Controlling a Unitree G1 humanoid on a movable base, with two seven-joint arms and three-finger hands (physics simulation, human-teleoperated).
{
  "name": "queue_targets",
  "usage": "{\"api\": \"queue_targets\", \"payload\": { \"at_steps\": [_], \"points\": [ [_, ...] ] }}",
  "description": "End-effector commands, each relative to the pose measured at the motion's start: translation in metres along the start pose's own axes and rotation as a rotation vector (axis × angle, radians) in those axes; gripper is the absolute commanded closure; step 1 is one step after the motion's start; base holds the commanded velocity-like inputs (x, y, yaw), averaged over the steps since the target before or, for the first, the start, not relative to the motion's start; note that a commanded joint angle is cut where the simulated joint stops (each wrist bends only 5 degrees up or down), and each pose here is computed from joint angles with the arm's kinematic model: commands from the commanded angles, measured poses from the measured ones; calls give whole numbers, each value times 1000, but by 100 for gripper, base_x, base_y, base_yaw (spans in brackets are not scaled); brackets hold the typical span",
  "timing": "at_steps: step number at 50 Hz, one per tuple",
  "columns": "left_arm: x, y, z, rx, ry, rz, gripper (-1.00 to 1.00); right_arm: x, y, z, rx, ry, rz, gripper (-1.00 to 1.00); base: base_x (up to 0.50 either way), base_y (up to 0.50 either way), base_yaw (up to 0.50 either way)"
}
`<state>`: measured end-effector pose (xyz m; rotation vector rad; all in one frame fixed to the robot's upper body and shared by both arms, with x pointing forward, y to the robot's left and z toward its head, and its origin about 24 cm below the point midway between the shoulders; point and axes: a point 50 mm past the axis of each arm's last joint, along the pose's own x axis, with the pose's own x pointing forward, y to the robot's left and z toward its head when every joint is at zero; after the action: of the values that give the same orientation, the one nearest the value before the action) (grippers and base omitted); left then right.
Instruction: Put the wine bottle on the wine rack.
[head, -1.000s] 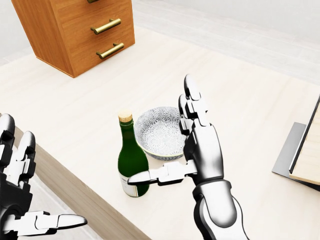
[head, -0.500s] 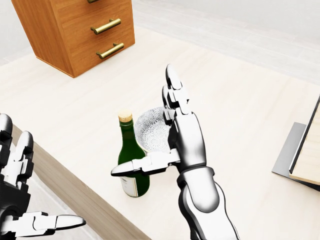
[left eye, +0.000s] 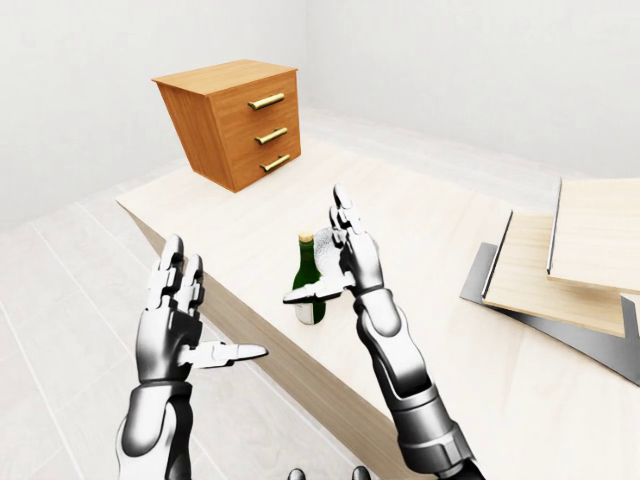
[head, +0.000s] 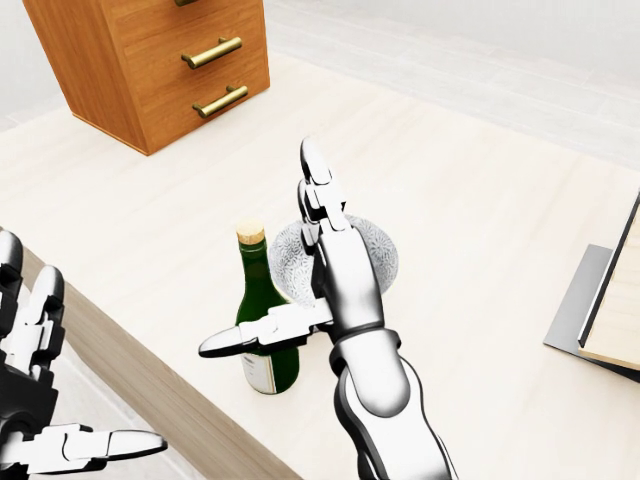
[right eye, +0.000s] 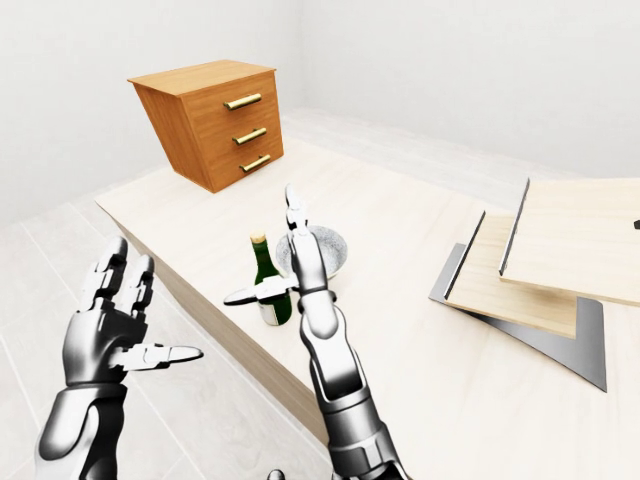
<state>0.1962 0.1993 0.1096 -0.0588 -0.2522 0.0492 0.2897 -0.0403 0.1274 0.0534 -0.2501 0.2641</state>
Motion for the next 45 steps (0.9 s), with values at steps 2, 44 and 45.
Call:
{"api": "queue_targets", "payload": {
  "at_steps": [2, 44, 45],
  "points": [
    [-1, 1, 3, 3, -9, 2, -100, 0, 3, -16, -3, 69, 9, -100, 0, 0, 0],
    [-3, 2, 0, 0, 5, 5, -100, 31, -1, -38, 12, 191, 2, -100, 0, 0, 0],
    [-3, 2, 0, 1, 5, 5, -100, 33, -1, -39, 10, 192, 1, -100, 0, 0, 0]
  ]
}}
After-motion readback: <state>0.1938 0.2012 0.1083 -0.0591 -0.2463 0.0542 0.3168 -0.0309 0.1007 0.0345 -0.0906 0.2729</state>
